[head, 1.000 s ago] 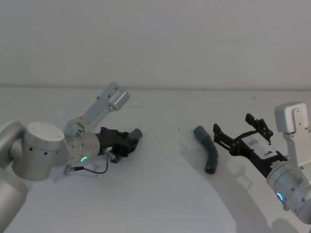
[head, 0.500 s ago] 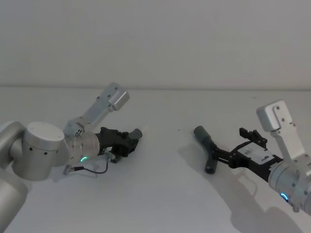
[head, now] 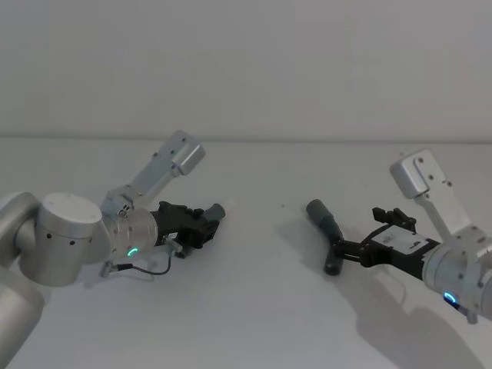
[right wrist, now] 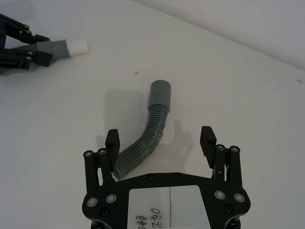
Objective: Use both hands to pick up one end of the pipe from the table, align the ends, and insert them.
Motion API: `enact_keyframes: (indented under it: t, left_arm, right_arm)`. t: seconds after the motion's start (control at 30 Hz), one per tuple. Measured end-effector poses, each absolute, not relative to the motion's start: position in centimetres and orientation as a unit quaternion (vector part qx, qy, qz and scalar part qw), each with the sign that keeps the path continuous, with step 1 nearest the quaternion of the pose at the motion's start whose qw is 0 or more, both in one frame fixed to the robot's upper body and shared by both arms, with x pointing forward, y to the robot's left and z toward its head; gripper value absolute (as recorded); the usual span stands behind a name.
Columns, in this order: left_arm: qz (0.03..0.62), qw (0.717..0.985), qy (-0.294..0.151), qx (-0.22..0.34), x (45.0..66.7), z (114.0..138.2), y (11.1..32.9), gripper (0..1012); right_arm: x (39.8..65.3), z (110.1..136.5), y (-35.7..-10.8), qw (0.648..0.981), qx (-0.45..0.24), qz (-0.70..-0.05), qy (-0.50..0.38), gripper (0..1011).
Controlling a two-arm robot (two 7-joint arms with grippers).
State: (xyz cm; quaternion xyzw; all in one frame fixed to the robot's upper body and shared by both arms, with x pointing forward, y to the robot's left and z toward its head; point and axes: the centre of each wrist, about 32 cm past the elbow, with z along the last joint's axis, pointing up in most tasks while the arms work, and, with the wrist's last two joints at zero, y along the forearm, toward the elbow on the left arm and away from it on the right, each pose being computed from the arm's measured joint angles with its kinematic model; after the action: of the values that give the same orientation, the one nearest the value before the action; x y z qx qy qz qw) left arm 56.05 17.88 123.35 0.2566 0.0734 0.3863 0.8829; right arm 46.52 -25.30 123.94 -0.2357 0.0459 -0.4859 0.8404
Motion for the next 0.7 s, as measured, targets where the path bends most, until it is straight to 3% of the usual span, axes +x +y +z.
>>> enact_keyframes:
  t: [0.7]
  left_arm:
    - [0.386, 0.883, 0.073, 0.257, 56.1, 123.3, 17.9, 348]
  right_arm:
    - [49.1, 123.7, -24.5, 0.833, -0.253, -0.486, 0.081, 1001]
